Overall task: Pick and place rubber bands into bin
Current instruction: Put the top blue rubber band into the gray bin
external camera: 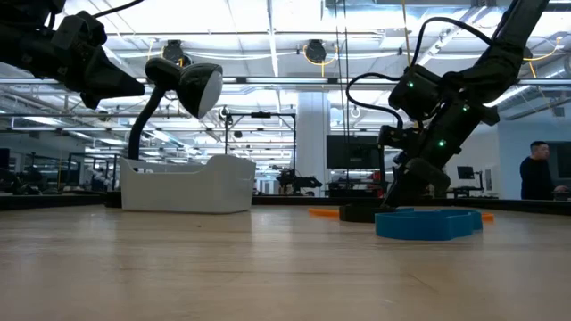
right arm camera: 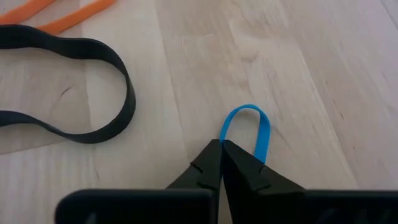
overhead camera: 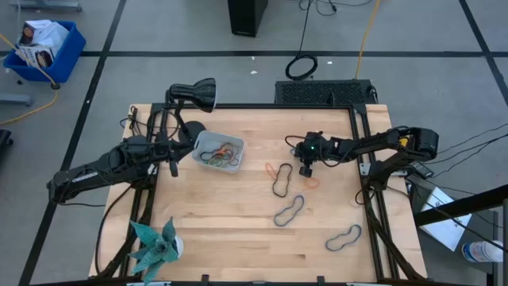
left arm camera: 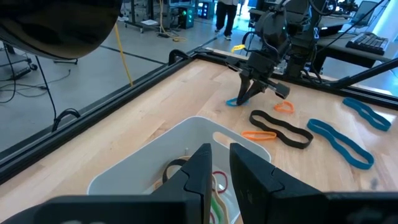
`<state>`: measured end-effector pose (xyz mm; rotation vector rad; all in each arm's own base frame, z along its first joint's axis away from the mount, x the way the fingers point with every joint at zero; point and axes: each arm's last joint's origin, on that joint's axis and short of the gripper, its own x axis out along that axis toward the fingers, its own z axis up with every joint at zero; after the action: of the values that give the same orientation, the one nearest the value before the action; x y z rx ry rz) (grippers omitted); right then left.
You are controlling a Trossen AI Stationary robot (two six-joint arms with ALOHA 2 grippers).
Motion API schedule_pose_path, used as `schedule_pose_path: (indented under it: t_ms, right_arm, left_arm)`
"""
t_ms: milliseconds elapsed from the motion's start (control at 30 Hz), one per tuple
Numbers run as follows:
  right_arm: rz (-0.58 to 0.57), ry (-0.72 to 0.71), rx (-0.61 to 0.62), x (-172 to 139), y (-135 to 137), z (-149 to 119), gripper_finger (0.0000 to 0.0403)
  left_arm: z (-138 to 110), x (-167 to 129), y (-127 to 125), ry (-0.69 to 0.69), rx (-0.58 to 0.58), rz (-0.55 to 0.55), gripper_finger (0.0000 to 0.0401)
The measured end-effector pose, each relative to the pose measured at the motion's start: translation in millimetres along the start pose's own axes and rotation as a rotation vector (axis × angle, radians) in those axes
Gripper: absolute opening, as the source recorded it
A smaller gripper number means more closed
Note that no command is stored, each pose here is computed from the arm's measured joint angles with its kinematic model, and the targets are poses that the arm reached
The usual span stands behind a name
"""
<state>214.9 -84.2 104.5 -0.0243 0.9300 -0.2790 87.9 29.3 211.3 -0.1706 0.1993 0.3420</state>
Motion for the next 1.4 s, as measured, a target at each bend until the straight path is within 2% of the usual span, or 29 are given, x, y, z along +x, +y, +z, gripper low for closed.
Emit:
schedule_pose_path:
  t_ms: [367, 567, 667, 967, 1133, 1233, 1400]
  right_arm:
    - [-0.039, -0.057, 0.028, -1, -2, 5, 0.0001]
    - [-0.062, -0.171, 0.034, -18, -5, 18, 0.0001]
    - [-0.081, -0.291, 0.051, -36, -8, 30, 0.0001]
    - [-0.148, -0.770, 0.078, -104, -16, 63, 0.0000]
    - [-0.107, -1.005, 0.043, -135, -16, 73, 0.0000]
    - [-0.092, -1.075, 0.038, -143, -17, 78, 0.0000]
    - [-0.012, -1.091, -0.003, -150, -18, 97, 0.0000]
  left_arm:
    - [0, 0, 0, 0.000, -0.001, 0.000, 0.0063]
    - [0, 0, 0, 0.000, -0.001, 0.000, 0.0063]
    - [0, 0, 0, 0.000, -0.001, 0.000, 0.0063]
    - [0, 0, 0, 0.000, 0.002, 0.000, 0.0063]
    - [0, 0, 0, 0.000, 0.004, 0.000, 0.0063]
    - [0, 0, 0, 0.000, 0.004, 0.000, 0.0063]
    - [0, 0, 0, 0.000, 0.004, 0.000, 0.0063]
